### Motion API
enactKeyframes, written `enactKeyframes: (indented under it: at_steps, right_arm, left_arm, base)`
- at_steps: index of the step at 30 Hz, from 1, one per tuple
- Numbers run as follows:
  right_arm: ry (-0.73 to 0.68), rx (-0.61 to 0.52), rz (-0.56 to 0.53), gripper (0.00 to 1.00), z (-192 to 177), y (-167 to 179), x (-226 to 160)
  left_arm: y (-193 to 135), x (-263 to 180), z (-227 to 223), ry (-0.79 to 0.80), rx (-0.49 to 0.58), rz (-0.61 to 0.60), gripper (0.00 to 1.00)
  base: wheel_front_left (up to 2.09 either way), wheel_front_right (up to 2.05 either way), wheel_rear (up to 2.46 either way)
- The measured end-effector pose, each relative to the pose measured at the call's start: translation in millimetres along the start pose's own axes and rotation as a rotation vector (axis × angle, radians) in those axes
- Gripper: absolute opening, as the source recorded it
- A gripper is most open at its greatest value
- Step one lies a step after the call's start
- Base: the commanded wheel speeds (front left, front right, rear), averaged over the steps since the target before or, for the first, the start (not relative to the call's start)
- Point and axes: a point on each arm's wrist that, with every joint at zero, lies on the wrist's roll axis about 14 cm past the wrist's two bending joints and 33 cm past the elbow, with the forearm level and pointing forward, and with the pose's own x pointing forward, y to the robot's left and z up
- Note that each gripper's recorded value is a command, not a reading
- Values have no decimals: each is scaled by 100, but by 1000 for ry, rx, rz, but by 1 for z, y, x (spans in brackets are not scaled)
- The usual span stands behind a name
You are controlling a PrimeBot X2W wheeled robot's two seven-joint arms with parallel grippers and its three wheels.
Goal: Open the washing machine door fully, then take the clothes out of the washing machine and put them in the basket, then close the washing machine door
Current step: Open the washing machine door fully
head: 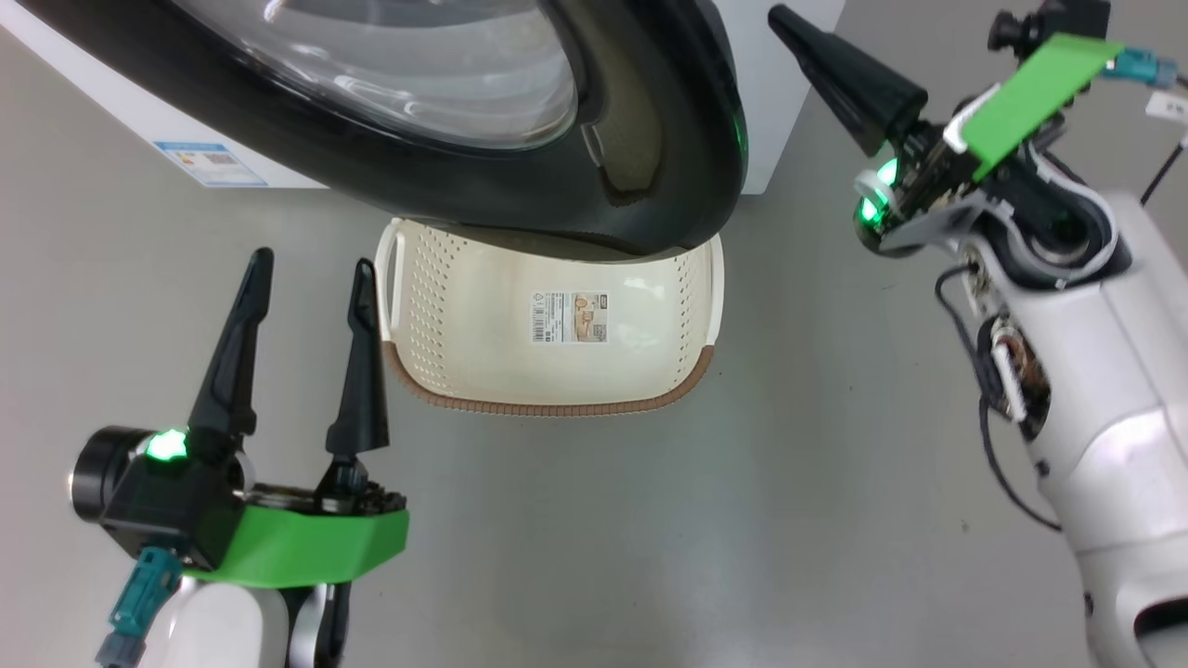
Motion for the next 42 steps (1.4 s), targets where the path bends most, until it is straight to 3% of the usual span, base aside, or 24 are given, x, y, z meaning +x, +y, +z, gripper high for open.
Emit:
enactKeyframes:
  at_steps: [12,30,42]
  right_arm:
    - [287,-30,-23,0,-36,11,21]
    - [441,-105,-52,0,-89,15,3]
    - [562,-105,-65,0,-147,12,-7]
  left_arm:
    - [3,-2,-1,5,12,12,100]
    - [9,-15,18,-17,20,41,100]
    - [32,-53,29,-3,28,128,100]
  base:
    - [0,0,0]
    - [0,0,0]
    - [0,0,0]
